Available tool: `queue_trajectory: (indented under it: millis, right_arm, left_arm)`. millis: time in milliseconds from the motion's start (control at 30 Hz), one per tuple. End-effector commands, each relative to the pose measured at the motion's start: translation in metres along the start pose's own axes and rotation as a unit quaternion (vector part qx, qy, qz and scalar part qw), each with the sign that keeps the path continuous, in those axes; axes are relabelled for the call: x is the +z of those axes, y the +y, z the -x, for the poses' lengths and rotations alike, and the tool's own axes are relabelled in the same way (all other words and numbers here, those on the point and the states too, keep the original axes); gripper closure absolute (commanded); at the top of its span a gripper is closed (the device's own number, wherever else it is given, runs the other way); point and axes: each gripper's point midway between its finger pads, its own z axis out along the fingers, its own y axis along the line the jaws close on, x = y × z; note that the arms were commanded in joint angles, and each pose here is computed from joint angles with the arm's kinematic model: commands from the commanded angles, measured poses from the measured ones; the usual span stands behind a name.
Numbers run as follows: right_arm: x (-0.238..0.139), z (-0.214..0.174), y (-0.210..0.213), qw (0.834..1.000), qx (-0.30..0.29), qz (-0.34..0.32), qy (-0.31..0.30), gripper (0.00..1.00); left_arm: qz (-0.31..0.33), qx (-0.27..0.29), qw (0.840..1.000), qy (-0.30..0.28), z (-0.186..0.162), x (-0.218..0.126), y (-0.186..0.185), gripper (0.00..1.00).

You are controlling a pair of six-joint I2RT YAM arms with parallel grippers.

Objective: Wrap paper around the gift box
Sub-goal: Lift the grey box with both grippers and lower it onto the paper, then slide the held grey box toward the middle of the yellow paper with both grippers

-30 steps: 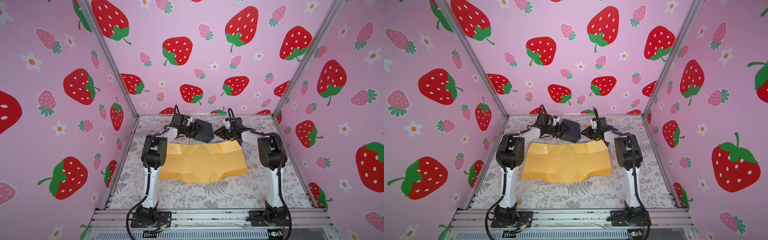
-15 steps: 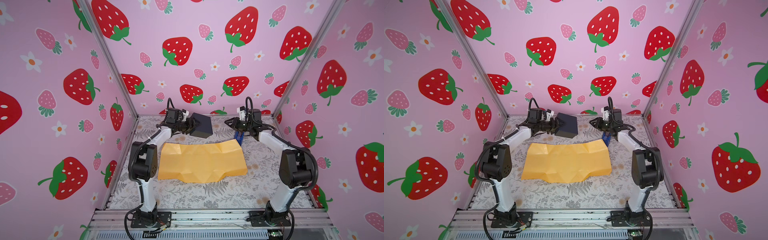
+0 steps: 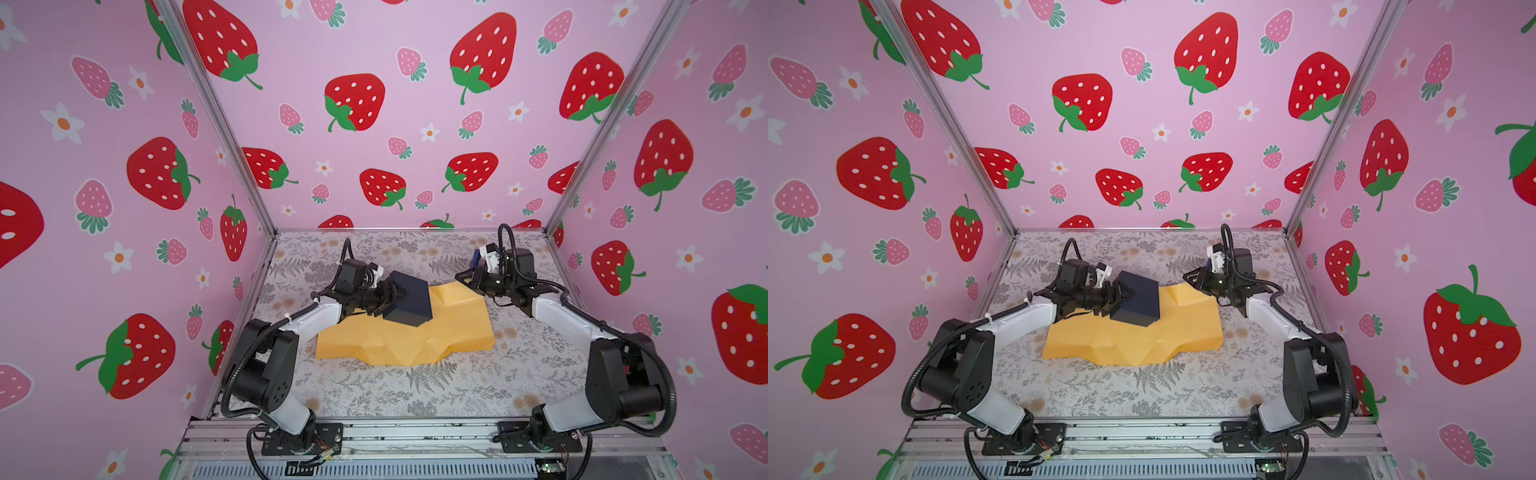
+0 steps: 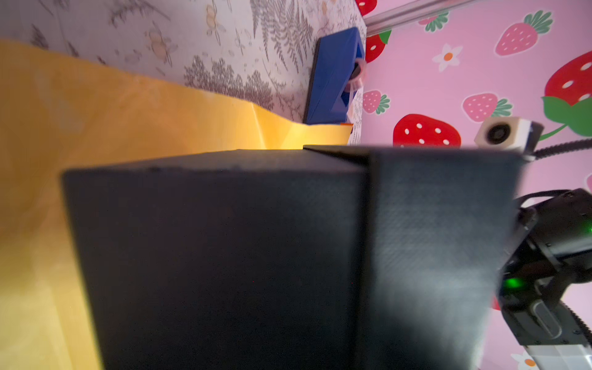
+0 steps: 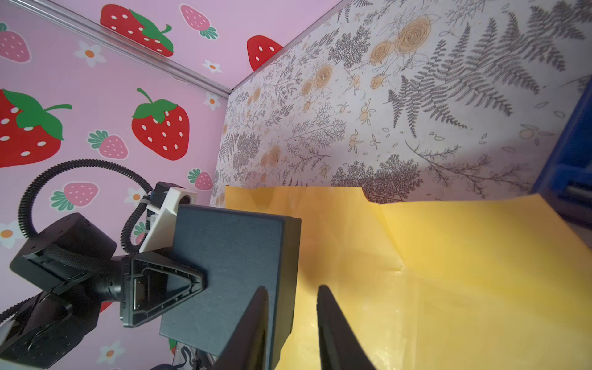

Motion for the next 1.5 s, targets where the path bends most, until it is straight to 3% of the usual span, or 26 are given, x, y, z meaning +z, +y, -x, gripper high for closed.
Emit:
queue_trajectory:
  millis: [0,267,933,1467]
  right_arm:
    - [-0.008,-0.008,0.004,1.0,-0.005,0.007,-0.005,0.7]
    - [-0.014,-0.021,0.002,1.0,-0.005,0.003,-0.003,0.7]
    - [-0.02,-0.021,0.014,1.0,-0.012,0.009,0.0,0.71]
    - [-0.023,-0.022,0.019,1.0,-0.02,0.012,-0.003,0.73]
  left_arm:
    - [-0.017,0.009,0.999,-0.025,-0.003,0.002,-0.009,0.32]
    - [-0.021,-0.009,1.0,-0.014,-0.024,0.022,0.005,0.34]
    - [-0.012,-0.019,1.0,-0.001,-0.038,0.029,0.019,0.34]
    - [-0.02,-0.025,0.999,-0.021,-0.035,0.035,0.026,0.34]
